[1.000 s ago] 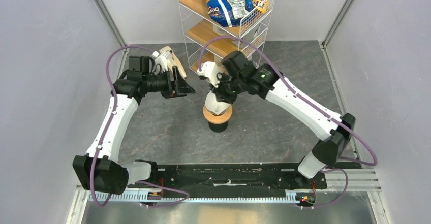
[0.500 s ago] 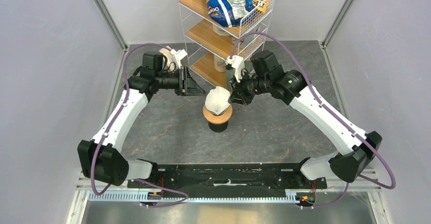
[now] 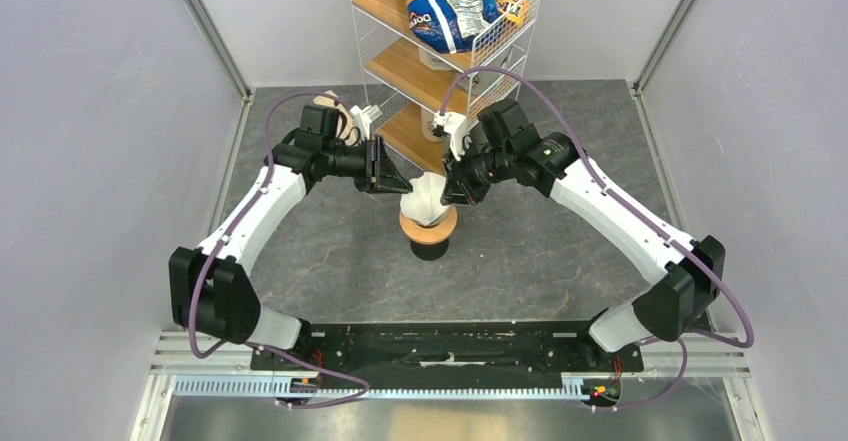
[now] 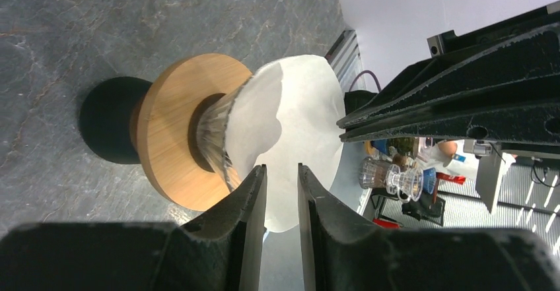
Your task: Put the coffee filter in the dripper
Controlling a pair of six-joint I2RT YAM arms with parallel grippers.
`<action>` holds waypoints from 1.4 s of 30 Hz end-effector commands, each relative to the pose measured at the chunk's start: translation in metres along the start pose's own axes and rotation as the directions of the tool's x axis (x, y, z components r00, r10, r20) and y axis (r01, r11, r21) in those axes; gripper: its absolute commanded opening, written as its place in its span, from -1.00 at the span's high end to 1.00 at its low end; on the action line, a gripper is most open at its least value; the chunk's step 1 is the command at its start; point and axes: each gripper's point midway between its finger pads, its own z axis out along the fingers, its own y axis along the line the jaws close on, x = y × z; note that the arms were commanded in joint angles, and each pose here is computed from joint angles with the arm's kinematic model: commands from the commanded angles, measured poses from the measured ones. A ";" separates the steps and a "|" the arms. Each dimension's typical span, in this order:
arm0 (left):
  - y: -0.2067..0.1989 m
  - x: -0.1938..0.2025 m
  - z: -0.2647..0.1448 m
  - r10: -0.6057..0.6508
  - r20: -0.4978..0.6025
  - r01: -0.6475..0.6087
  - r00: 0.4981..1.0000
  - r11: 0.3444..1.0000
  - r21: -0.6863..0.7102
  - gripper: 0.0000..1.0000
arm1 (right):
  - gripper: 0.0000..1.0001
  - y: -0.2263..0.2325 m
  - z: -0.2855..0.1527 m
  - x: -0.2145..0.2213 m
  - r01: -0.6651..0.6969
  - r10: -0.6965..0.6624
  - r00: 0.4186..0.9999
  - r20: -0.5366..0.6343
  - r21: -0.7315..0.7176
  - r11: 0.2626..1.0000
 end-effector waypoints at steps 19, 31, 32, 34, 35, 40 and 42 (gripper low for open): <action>0.003 0.000 0.002 0.026 -0.012 -0.026 1.000 1.000 -0.009 0.38 | 0.66 -0.001 0.012 0.014 0.055 -0.057 0.998 -0.041 -0.059 0.997; -0.050 -0.012 -0.012 0.198 0.050 -0.201 0.979 0.978 0.052 0.24 | 0.64 0.022 -0.010 -0.034 0.154 -0.142 0.983 0.112 -0.100 0.983; -0.052 -0.013 -0.013 0.203 0.054 -0.206 0.978 0.977 0.054 0.21 | 0.64 0.024 -0.012 -0.038 0.159 -0.146 0.982 0.123 -0.100 0.982; -0.058 -0.014 -0.018 0.218 0.059 -0.221 0.974 0.974 0.053 0.13 | 0.63 0.026 -0.017 -0.045 0.171 -0.157 0.977 0.146 -0.088 0.981; -0.061 -0.016 -0.022 0.232 0.070 -0.235 0.970 0.971 0.051 0.08 | 0.63 0.027 -0.021 -0.049 0.174 -0.160 0.974 0.159 -0.080 0.982; -0.070 -0.038 -0.056 0.270 0.181 -0.275 0.946 0.961 0.000 -0.23 | 0.59 0.023 -0.051 -0.067 0.143 -0.137 0.962 0.238 -0.007 0.990; -0.067 -0.049 -0.076 0.271 0.232 -0.270 0.934 0.962 -0.040 -0.30 | 0.57 0.018 -0.066 -0.070 0.110 -0.116 0.956 0.271 0.034 0.993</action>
